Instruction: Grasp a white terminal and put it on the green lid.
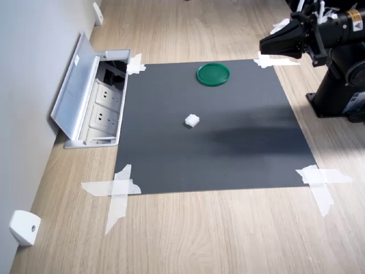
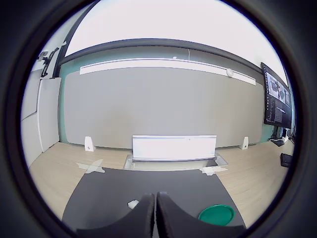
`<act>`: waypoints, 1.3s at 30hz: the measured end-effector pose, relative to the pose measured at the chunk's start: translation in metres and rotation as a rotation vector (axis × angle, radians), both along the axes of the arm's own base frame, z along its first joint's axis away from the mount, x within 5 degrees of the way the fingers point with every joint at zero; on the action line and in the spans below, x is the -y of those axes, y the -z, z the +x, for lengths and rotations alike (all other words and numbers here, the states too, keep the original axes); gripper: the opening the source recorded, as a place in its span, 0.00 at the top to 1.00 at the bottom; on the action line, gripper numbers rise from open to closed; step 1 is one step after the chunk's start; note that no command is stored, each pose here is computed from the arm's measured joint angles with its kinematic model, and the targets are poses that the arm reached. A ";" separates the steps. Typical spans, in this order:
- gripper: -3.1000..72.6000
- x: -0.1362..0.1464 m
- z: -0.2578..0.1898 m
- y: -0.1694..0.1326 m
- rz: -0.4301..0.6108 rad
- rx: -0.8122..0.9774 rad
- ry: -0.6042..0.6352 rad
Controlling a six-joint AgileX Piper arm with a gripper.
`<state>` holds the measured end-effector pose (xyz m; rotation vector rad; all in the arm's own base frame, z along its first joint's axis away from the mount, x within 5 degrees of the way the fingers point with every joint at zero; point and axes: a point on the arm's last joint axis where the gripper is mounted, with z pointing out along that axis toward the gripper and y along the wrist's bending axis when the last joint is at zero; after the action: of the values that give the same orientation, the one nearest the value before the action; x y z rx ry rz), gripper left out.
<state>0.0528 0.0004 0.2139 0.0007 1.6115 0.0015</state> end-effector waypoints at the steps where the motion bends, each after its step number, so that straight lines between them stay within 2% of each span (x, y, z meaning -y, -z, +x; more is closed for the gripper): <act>1: 0.97 0.000 0.000 0.000 0.000 0.000 0.000; 24: 0.97 0.000 0.000 0.000 0.000 -0.010 -0.003; 32: 0.97 0.000 0.004 -0.048 -0.001 0.006 -0.005; 39: 0.97 -0.001 0.036 -0.078 -0.045 -0.311 -0.024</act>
<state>0.0892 0.0013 0.2918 -0.0557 1.9219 -0.0178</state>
